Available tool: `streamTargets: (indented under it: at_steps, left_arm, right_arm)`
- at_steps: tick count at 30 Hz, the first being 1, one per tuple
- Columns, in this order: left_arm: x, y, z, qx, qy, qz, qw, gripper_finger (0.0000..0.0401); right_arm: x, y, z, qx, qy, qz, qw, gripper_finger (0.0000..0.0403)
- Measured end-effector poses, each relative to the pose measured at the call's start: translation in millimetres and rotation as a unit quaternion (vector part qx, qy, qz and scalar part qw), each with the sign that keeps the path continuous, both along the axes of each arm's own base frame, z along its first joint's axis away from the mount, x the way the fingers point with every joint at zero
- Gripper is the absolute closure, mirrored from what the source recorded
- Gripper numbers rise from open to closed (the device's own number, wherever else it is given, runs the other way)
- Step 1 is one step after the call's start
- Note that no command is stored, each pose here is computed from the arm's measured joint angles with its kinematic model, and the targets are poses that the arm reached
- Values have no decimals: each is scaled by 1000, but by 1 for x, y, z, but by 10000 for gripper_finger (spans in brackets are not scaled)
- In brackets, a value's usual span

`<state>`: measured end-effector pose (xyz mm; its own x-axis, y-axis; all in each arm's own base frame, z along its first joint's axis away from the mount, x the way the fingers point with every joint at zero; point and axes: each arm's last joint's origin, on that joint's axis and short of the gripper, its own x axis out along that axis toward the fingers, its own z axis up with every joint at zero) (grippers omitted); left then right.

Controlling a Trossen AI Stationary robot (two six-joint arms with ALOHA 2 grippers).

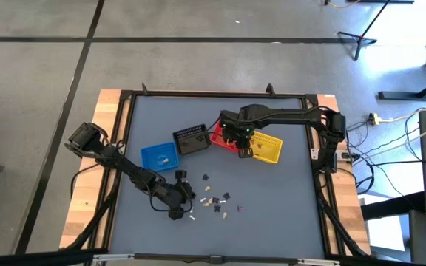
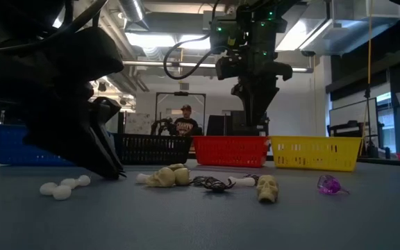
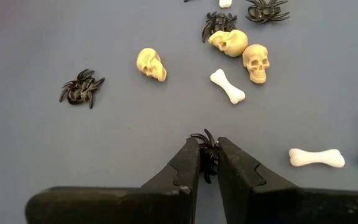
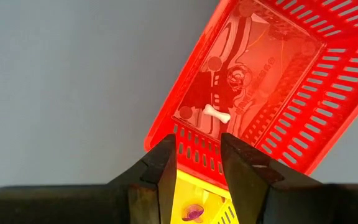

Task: Sort Halloween decoration
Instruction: Put the black spider toy into the black bin

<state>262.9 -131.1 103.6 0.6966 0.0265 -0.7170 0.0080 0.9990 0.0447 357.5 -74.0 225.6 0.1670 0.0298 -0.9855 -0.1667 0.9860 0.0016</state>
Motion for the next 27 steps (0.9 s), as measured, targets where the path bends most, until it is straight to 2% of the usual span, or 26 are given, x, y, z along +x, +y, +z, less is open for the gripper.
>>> streamTargets:
  at_steps: [7, 27]
  left_arm:
    - [1, 0, 1, -1, -3, 1, 1000, 397]
    - [7, -4, 9, -4, -13, 2, 1000, 400]
  right_arm:
    - [0, 0, 0, 0, 0, 0, 1000, 278]
    - [0, 0, 0, 0, 0, 0, 1000, 278]
